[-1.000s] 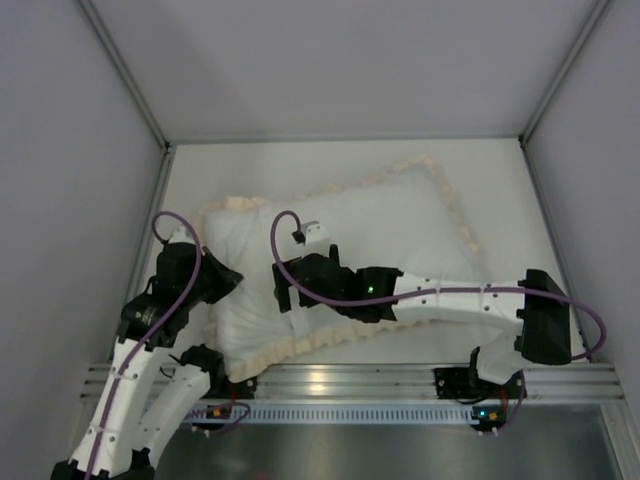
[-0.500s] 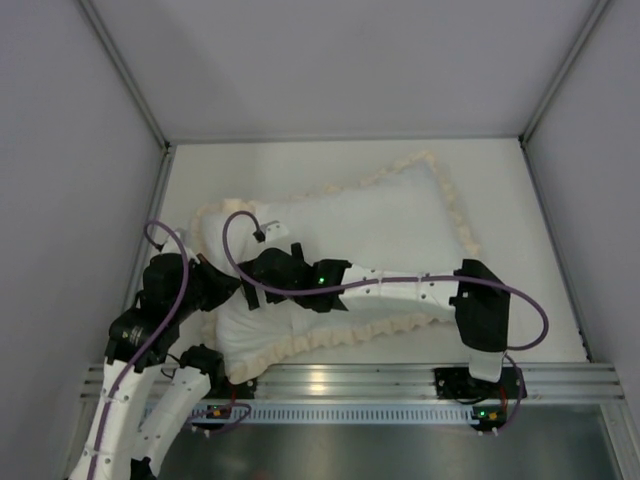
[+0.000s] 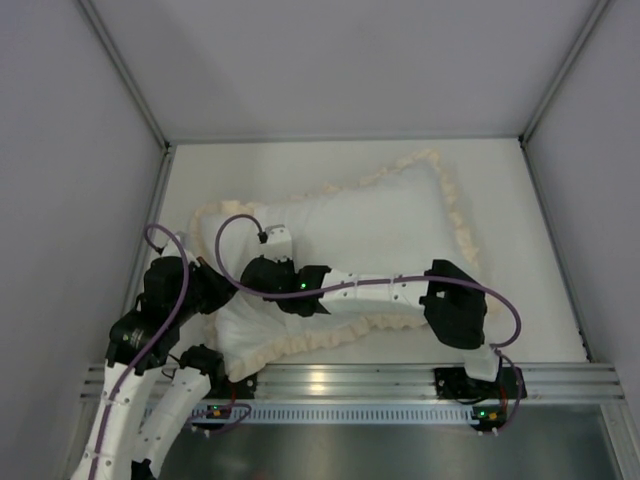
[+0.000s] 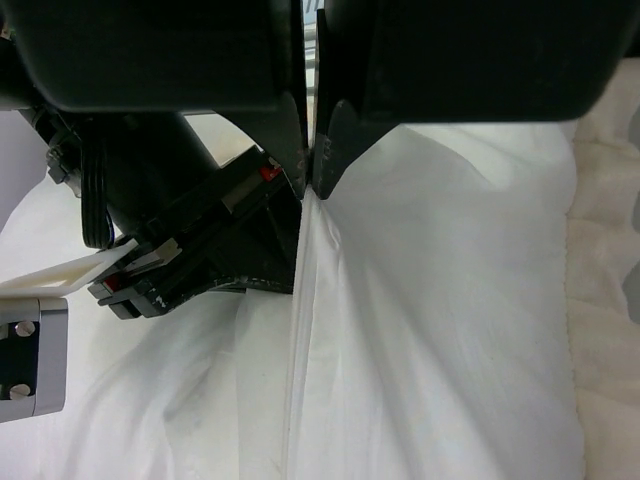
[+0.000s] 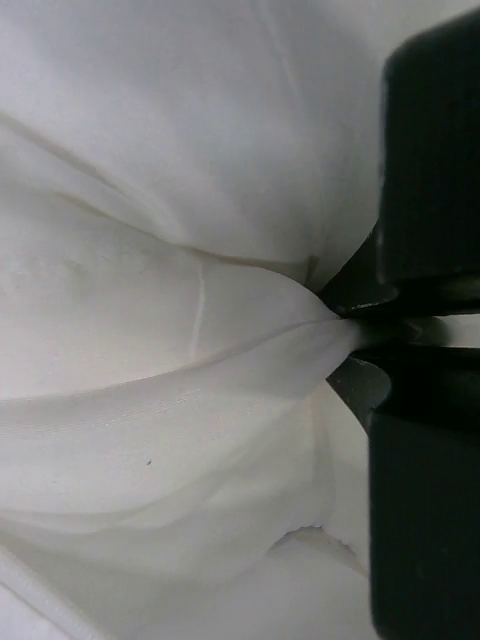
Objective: Remove the pillowcase from the pillow
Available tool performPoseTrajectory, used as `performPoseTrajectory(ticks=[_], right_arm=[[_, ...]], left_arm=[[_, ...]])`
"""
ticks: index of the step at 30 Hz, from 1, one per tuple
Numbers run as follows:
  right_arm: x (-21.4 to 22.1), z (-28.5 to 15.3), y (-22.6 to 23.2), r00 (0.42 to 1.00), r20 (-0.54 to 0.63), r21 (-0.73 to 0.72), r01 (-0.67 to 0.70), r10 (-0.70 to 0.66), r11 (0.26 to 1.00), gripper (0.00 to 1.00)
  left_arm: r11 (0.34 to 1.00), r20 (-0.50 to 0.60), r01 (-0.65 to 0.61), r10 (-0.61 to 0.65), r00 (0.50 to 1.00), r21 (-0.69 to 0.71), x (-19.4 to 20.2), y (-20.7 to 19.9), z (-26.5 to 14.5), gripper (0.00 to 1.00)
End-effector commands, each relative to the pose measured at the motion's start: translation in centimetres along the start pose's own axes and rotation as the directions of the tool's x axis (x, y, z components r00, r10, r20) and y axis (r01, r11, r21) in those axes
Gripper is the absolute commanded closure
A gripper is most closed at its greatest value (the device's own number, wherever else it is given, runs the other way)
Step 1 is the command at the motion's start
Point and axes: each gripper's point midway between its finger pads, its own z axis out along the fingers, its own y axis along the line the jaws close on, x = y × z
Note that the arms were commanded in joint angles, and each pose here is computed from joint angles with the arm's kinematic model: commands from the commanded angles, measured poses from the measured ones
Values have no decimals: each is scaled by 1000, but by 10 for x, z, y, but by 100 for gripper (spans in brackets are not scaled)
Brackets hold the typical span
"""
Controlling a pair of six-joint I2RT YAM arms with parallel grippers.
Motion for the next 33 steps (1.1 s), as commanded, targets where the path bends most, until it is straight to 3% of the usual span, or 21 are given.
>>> performPoseTrajectory(ticks=[1, 4, 9, 15, 20, 24, 29, 30, 31, 33], right_arm=[[16, 33, -46, 1000, 27, 180, 5, -10, 984, 100], [7, 28, -66, 999, 37, 207, -14, 6, 978, 100], [-18, 19, -136, 996, 62, 278, -73, 58, 958, 100], [-72, -25, -188, 973, 169, 201, -192, 159, 961, 100], [-110, -37, -219, 932, 202, 94, -325, 302, 941, 100], [-131, -30, -216, 872, 131, -113, -459, 471, 881, 100], [-136, -39, -192, 892, 116, -177, -415, 438, 892, 100], [-133, -39, -192, 896, 124, -161, -406, 427, 900, 100], [-124, -37, -190, 904, 110, -151, -396, 413, 906, 100], [-107, -33, -180, 916, 80, -150, -379, 393, 913, 100]], left_arm=[[999, -16, 2, -2, 1000, 32, 4, -5, -5, 100], [1000, -14, -6, 7, 1000, 24, 3, -4, -4, 100], [1000, -11, -7, 6, 1000, -20, 3, 5, 2, 100], [997, -64, 20, -25, 998, -80, 19, 23, 28, 100], [998, -108, 54, -58, 992, -34, 28, 16, 50, 100], [998, -135, 39, -45, 990, -44, 27, 13, 60, 100], [999, -187, 46, -49, 981, -16, 36, 9, 72, 100], [999, -187, 48, -46, 981, 4, 34, 5, 75, 96], [999, -190, 49, -44, 981, 21, 33, 0, 75, 78], [996, -192, 37, -22, 981, 76, 26, -15, 75, 53]])
